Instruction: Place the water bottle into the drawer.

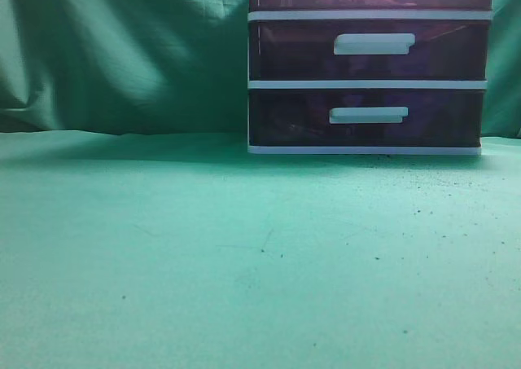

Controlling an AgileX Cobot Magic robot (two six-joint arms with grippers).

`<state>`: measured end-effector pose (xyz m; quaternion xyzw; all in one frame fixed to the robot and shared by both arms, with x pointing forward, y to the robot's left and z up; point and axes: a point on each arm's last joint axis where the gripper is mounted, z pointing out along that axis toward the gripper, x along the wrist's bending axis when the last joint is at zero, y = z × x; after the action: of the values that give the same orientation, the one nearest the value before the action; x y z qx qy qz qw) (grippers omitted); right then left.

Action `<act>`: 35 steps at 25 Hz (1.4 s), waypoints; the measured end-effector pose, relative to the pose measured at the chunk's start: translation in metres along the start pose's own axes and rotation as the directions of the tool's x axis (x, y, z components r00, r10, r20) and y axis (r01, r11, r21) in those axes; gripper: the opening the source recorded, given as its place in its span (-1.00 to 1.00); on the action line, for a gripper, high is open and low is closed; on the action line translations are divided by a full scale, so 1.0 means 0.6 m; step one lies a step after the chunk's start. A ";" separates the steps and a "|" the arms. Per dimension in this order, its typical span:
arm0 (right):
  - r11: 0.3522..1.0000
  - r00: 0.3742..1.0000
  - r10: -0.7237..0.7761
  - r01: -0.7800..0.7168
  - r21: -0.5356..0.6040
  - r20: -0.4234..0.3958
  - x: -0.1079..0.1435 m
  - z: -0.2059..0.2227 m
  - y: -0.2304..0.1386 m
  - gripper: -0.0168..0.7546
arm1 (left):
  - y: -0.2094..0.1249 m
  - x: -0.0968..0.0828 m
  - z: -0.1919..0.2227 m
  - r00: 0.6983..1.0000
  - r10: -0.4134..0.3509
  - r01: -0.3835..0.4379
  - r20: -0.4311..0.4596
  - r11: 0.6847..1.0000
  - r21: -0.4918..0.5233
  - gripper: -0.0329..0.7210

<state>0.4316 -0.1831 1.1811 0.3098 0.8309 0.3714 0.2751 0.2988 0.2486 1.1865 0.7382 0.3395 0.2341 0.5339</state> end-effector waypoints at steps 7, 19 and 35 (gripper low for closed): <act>0.997 0.984 0.015 -0.027 -0.068 -0.180 0.047 -0.139 -0.028 -0.96 | -0.129 0.000 -0.059 0.999 -0.023 0.025 0.029 0.997 -0.078 -0.91; 0.947 0.943 0.058 -0.156 -0.280 -0.328 0.120 -0.183 -0.161 -0.96 | -0.237 0.002 -0.033 0.999 -0.024 0.028 0.027 0.989 -0.148 -0.91; 0.836 0.950 0.260 -0.310 -0.453 -0.171 0.124 -0.093 -0.290 -0.96 | -0.294 0.007 0.022 1.000 -0.008 0.007 -0.004 0.996 -0.092 -0.91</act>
<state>0.2902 -0.2470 1.0587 0.3339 0.6720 0.6155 0.2408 0.2665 0.2787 1.0153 0.7110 0.3322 0.2491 0.5675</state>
